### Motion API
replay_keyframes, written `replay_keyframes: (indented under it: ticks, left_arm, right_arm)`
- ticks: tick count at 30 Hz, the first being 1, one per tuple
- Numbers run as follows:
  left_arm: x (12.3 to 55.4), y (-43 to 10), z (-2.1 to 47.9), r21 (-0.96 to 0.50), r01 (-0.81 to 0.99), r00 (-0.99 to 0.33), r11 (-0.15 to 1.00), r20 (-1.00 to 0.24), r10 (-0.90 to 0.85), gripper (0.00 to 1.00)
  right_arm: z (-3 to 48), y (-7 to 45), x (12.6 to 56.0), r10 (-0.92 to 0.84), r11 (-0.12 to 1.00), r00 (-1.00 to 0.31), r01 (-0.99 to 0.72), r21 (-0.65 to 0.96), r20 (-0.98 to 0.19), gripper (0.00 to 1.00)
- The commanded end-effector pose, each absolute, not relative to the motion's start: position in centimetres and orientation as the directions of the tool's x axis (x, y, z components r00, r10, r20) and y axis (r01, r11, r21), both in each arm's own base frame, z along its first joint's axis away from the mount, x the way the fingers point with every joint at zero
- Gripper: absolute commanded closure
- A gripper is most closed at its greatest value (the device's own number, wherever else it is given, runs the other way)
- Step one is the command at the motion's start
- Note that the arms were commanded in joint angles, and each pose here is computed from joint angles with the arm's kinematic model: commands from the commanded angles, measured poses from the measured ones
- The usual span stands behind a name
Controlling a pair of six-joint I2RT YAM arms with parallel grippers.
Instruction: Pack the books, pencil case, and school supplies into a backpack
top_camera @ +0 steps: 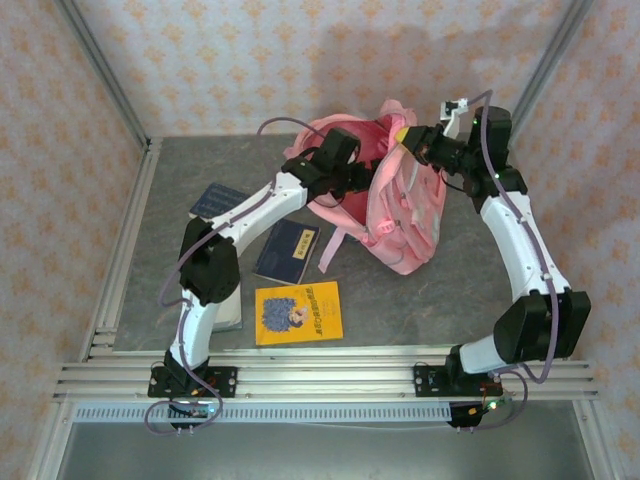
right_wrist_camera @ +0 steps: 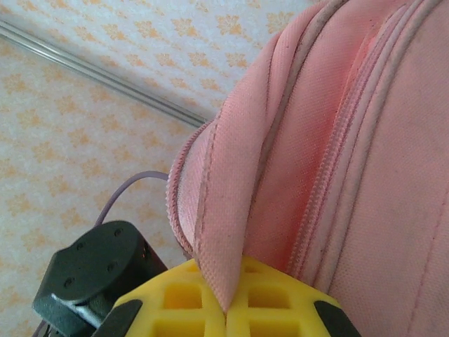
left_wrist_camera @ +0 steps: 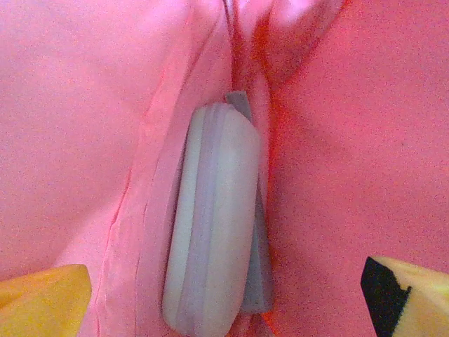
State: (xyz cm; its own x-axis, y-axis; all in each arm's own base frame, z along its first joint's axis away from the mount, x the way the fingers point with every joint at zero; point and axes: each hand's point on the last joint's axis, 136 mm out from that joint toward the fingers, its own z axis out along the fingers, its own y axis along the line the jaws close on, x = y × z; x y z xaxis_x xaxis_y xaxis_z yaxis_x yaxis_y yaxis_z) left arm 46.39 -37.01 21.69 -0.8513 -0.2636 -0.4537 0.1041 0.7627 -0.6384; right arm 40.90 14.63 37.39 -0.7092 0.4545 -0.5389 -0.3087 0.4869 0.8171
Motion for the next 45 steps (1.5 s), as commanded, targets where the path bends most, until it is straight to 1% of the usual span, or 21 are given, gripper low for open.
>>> replay_keyframes:
  ticks: [1, 4, 8, 10, 14, 23, 26, 27, 28, 29, 32, 34, 37, 39, 41, 44, 45]
  left_arm:
    - [46.9, -37.0, 24.6, -0.654, 0.144, -0.816, 0.743, -0.503, -0.285, 0.0]
    - [46.6, -37.4, 26.6, -0.662, 0.206, -0.805, 0.721, -0.534, -0.26, 0.0]
    - [46.4, -36.5, 28.4, -0.634, 0.218, -0.781, 0.742, -0.569, -0.257, 0.0]
    - [46.2, -36.1, 29.7, -0.623, 0.238, -0.761, 0.745, -0.596, -0.256, 0.0]
    - [44.9, -36.7, 32.6, -0.631, 0.333, -0.752, 0.701, -0.626, -0.207, 0.0]
    - [43.0, -34.7, 35.5, -0.539, 0.394, -0.704, 0.744, -0.698, -0.133, 0.0]
    - [42.7, -34.5, 35.7, -0.529, 0.407, -0.7, 0.745, -0.704, -0.117, 0.0]
    - [42.6, -34.5, 35.6, -0.527, 0.41, -0.701, 0.744, -0.704, -0.112, 0.0]
    - [42.6, -34.5, 35.7, -0.522, 0.416, -0.698, 0.745, -0.708, -0.106, 0.03]
    - [42.0, -33.9, 37.3, -0.516, 0.432, -0.676, 0.74, -0.728, -0.113, 0.05]
    - [42.5, -31.8, 38.0, -0.473, 0.396, -0.65, 0.787, -0.75, -0.124, 0.08]
    - [43.1, -29.7, 38.2, -0.424, 0.347, -0.63, 0.837, -0.766, -0.127, 0.08]
    - [44.3, -26.2, 38.2, -0.344, 0.271, -0.605, 0.899, -0.787, -0.119, 0.04]
    - [45.4, -23.4, 37.7, -0.27, 0.187, -0.584, 0.944, -0.804, -0.115, 0.0]
    - [46.5, -21.3, 36.6, -0.212, 0.135, -0.585, 0.968, -0.805, -0.094, 0.0]
    - [48.0, -19.2, 34.3, -0.163, 0.093, -0.619, 0.982, -0.782, -0.072, 0.0]
    - [48.9, -18.7, 32.4, -0.141, 0.062, -0.645, 0.988, -0.761, -0.068, 0.0]
  right_arm:
    - [43.2, 14.2, 39.2, 0.444, 0.508, -0.552, -0.494, 0.706, -0.706, 1.0]
    - [43.2, 14.2, 39.1, 0.444, 0.514, -0.548, -0.492, 0.702, -0.709, 1.0]
    - [42.5, 13.9, 39.2, 0.44, 0.535, -0.548, -0.476, 0.698, -0.711, 1.0]
    - [41.7, 13.6, 39.3, 0.434, 0.564, -0.552, -0.45, 0.693, -0.712, 1.0]
    - [39.9, 12.6, 40.1, 0.433, 0.629, -0.556, -0.376, 0.68, -0.709, 1.0]
    - [36.0, 10.0, 42.3, 0.414, 0.771, -0.57, -0.195, 0.606, -0.709, 1.0]
    - [35.0, 9.7, 42.6, 0.404, 0.792, -0.58, -0.164, 0.588, -0.707, 1.0]
    - [34.8, 9.8, 42.7, 0.402, 0.794, -0.582, -0.163, 0.586, -0.706, 1.0]
    - [34.7, 9.7, 42.8, 0.404, 0.796, -0.583, -0.156, 0.585, -0.705, 1.0]
    - [34.5, 9.4, 42.9, 0.408, 0.801, -0.582, -0.14, 0.582, -0.703, 1.0]
    - [34.3, 8.8, 42.9, 0.406, 0.822, -0.572, -0.113, 0.558, -0.713, 1.0]
    - [34.3, 8.4, 42.9, 0.405, 0.832, -0.566, -0.097, 0.547, -0.717, 1.0]
    - [34.2, 7.8, 42.9, 0.41, 0.844, -0.562, -0.064, 0.532, -0.718, 1.0]
    - [34.1, 7.6, 42.9, 0.411, 0.849, -0.561, -0.053, 0.526, -0.719, 1.0]
    - [34.0, 7.4, 43.0, 0.415, 0.851, -0.559, -0.041, 0.523, -0.718, 1.0]
    - [33.9, 7.3, 43.1, 0.419, 0.851, -0.559, -0.032, 0.523, -0.716, 1.0]
    - [34.0, 7.2, 43.1, 0.418, 0.852, -0.557, -0.032, 0.522, -0.717, 1.0]
